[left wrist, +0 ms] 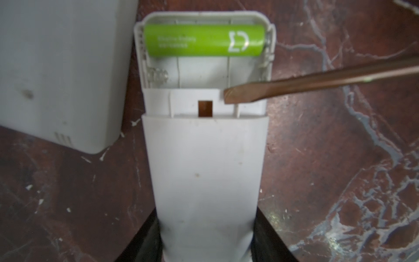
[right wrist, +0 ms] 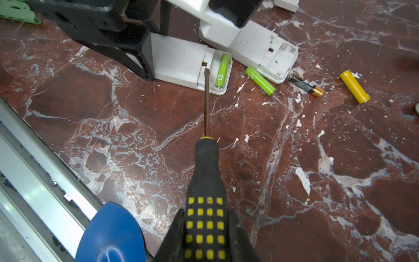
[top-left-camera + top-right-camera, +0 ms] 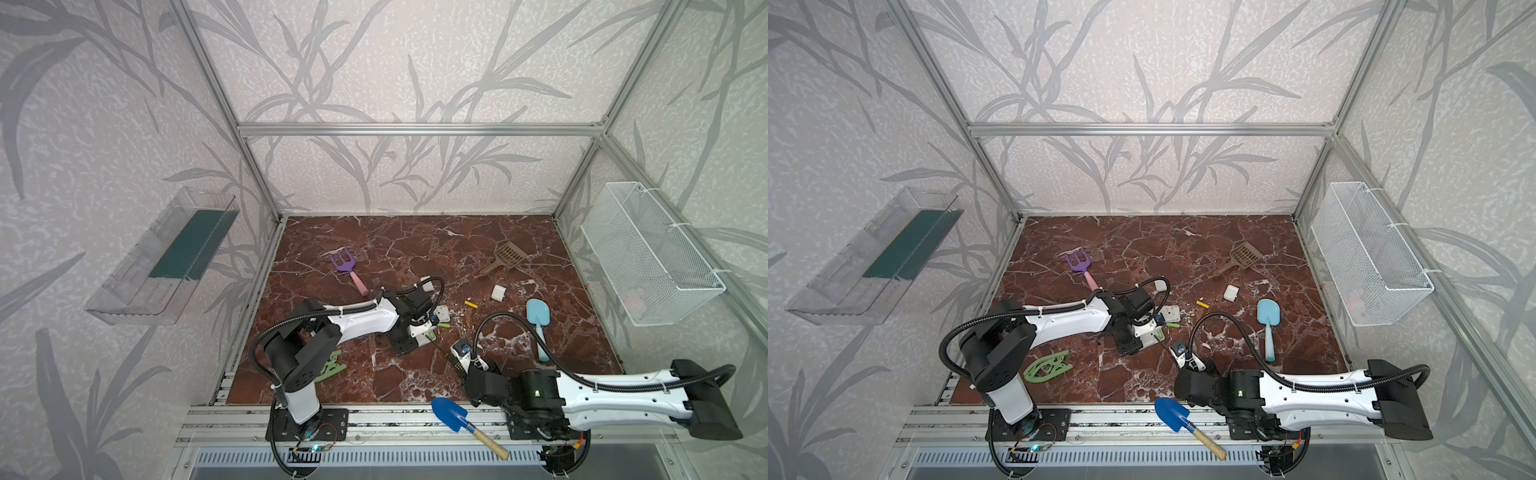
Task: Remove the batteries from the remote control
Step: 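Lever the nearer green battery out of the remote with the screwdriver tip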
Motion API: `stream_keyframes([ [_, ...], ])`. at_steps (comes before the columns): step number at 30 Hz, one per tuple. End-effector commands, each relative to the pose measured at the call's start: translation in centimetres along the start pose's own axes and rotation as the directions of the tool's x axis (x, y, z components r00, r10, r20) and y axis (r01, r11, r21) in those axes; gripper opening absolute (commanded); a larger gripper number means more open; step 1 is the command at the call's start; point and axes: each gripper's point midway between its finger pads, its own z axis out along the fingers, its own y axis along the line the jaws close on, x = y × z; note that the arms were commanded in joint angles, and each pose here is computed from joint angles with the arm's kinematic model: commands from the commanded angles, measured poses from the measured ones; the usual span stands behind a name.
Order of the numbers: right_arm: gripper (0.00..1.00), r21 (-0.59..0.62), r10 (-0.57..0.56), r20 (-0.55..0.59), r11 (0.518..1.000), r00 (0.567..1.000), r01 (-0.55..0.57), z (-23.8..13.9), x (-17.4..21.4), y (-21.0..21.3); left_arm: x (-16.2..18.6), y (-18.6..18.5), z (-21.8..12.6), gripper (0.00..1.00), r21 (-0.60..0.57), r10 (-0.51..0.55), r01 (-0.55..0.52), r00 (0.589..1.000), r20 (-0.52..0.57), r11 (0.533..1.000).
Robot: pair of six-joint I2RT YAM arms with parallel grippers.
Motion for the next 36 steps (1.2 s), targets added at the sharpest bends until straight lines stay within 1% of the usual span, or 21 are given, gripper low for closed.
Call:
stream_keyframes([
  [1, 0.0, 0.034, 0.03, -0.038, 0.999, 0.999, -0.029, -0.3, 0.2, -0.4, 0.9, -0.8, 0.2, 0.35, 0.02, -0.052, 0.053, 0.997, -0.062, 0.998],
  [5, 0.0, 0.062, 0.056, -0.016, 0.997, 0.998, -0.055, -0.3, 0.2, -1.2, -0.5, -0.9, -0.6, 0.35, 0.034, -0.098, 0.098, 0.995, -0.022, 0.995],
  [8, 0.0, 0.064, 0.07, -0.012, 0.996, 0.997, -0.069, -0.4, 0.5, -1.6, -1.4, -1.0, -0.8, 0.35, 0.046, -0.162, 0.162, 0.987, -0.004, 0.986],
  [13, 0.0, 0.052, 0.082, 0.003, 0.995, 0.997, -0.082, -0.5, 0.7, -1.8, -1.5, -1.8, 0.1, 0.34, 0.045, -0.235, 0.235, 0.972, 0.008, 0.971],
  [17, 0.0, 0.045, 0.088, 0.007, 0.995, 0.996, -0.088, -0.2, 0.5, -1.4, -1.4, -1.9, 1.2, 0.34, -0.004, -0.277, 0.278, 0.96, 0.031, 0.961],
  [24, 0.0, 0.077, 0.109, 0.029, 0.991, 0.994, -0.111, 0.2, -0.3, -1.4, -2.1, -2.0, 2.2, 0.34, -0.041, -0.337, 0.343, 0.936, 0.106, 0.939],
  [30, 0.0, 0.099, 0.109, 0.017, 0.989, 0.994, -0.11, 0.7, -0.2, -1.3, -1.8, -1.8, 2.5, 0.34, -0.079, -0.353, 0.362, 0.929, 0.106, 0.929],
  [36, 0.0, 0.128, 0.144, 0.013, 0.981, 0.99, -0.144, 0.4, -0.2, -1.8, -1.4, -2.0, 2.5, 0.33, -0.083, -0.373, 0.381, 0.923, 0.098, 0.921],
])
